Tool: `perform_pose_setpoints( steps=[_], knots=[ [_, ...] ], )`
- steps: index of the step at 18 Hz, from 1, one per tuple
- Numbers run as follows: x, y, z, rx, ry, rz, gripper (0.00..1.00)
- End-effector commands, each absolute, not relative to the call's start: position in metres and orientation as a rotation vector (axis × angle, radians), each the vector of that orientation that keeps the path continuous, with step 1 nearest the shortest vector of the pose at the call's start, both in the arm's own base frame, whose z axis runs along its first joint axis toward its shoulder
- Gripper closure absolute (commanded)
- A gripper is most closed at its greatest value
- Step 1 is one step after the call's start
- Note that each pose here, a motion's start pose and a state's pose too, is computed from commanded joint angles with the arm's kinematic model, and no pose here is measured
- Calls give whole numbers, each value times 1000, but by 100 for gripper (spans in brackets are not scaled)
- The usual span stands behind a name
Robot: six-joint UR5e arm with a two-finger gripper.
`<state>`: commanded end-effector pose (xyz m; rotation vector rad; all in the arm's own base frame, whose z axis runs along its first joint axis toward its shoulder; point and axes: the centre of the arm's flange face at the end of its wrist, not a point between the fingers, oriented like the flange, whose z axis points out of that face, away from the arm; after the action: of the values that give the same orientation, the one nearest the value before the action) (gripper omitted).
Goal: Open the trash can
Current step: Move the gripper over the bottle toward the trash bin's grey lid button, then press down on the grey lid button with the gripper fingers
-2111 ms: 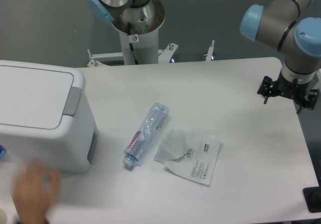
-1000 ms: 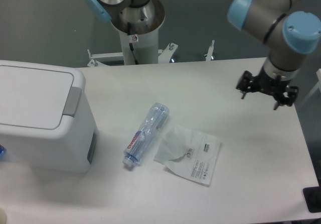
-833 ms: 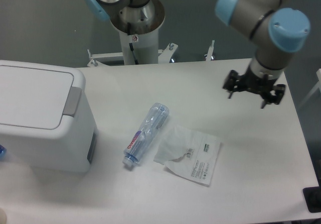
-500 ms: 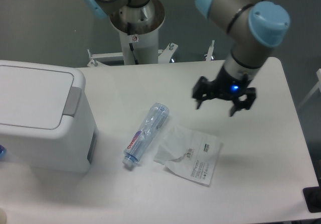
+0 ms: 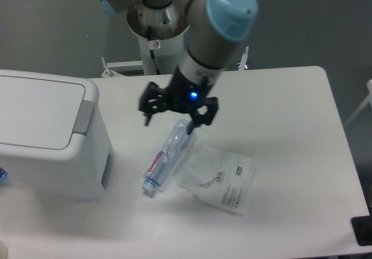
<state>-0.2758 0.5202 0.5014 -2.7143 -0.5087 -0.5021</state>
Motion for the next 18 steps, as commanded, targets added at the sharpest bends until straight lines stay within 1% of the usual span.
perform_pose_setpoints(
  steps=[3,6,14,18],
  knots=[
    [-256,529,504,-2709,-511,-530,0],
    [-250,532,503,-2715,-498,-536,0],
    [-255,537,496,-2717,-485,-516,0],
    [-258,539,482,-2733,-503,-532,0]
  ],
)
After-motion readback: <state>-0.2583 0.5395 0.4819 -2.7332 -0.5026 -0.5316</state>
